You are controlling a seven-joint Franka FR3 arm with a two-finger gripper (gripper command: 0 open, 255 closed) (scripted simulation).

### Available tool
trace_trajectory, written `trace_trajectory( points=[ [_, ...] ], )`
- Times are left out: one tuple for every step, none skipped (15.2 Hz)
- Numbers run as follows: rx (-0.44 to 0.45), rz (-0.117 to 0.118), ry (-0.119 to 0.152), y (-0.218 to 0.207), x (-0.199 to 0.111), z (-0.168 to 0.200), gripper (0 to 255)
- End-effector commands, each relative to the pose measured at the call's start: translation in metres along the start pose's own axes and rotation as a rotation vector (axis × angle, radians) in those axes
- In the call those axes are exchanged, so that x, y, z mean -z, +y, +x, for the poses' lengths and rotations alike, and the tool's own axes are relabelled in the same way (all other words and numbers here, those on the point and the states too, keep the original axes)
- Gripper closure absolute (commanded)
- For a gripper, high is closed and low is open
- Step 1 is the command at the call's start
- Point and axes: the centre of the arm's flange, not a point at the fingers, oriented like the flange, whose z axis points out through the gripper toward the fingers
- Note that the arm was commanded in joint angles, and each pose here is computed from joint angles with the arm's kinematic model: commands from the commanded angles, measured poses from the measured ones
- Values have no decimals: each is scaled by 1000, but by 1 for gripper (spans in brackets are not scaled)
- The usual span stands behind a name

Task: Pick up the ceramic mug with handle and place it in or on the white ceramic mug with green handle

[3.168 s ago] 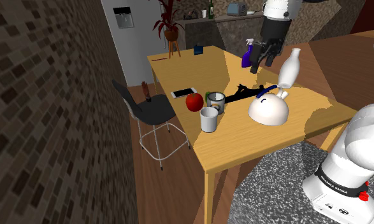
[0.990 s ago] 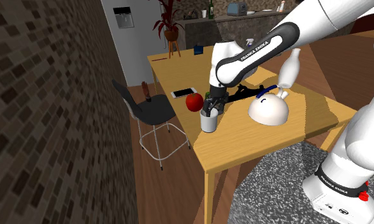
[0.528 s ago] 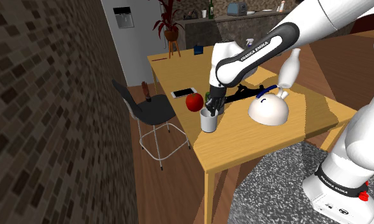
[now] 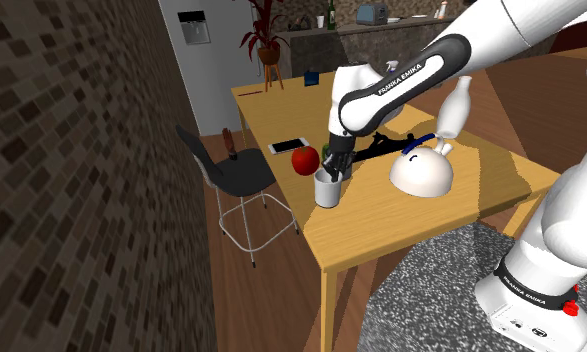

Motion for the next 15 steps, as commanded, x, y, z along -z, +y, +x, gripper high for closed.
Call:
trace_trajectory(
  points=[
    [0, 0, 0, 0, 8, 0, 255],
    [0, 0, 0, -1, 13, 1, 255],
    [0, 0, 0, -1, 19, 1, 255],
    [0, 0, 0, -1, 24, 1, 255],
    [0, 0, 0, -2, 29, 1, 255],
    [0, 0, 0, -2, 34, 2, 255],
    [0, 0, 0, -3, 40, 2, 255],
    [0, 0, 0, -3, 45, 2, 255],
    [0, 0, 0, -3, 50, 2, 255],
    [0, 0, 0, -4, 55, 2, 255],
    [0, 0, 0, -4, 61, 3, 255],
    [0, 0, 0, -4, 66, 3, 255],
    [0, 0, 0, -5, 71, 3, 255],
    [0, 0, 0, -5, 76, 3, 255],
    [0, 0, 0, -6, 82, 3, 255]
  ],
)
